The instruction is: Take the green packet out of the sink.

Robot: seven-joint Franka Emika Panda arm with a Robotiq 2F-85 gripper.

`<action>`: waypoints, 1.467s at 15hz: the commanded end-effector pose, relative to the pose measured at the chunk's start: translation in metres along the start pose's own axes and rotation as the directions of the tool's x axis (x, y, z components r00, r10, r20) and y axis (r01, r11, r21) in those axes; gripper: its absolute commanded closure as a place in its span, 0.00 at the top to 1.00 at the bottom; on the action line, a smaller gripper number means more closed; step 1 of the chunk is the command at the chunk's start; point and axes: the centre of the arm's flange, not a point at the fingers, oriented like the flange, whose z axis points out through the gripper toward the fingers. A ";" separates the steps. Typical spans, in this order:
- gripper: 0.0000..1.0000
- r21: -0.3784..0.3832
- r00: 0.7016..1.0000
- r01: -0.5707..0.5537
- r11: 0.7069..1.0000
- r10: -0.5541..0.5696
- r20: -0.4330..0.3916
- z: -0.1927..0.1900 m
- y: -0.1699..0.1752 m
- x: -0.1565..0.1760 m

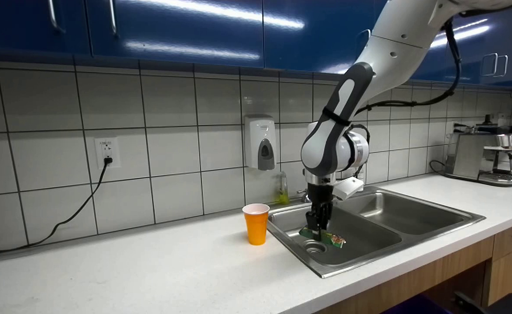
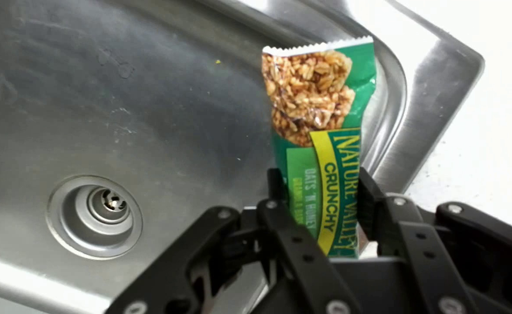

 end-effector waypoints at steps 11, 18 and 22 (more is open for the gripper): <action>0.16 0.031 0.981 0.194 0.980 -0.194 -0.003 -0.002 -0.098 0.021; 0.16 0.062 0.963 0.270 0.961 -0.270 -0.010 0.005 -0.143 0.038; 0.16 0.073 0.954 0.300 0.951 -0.300 -0.011 0.013 -0.160 0.048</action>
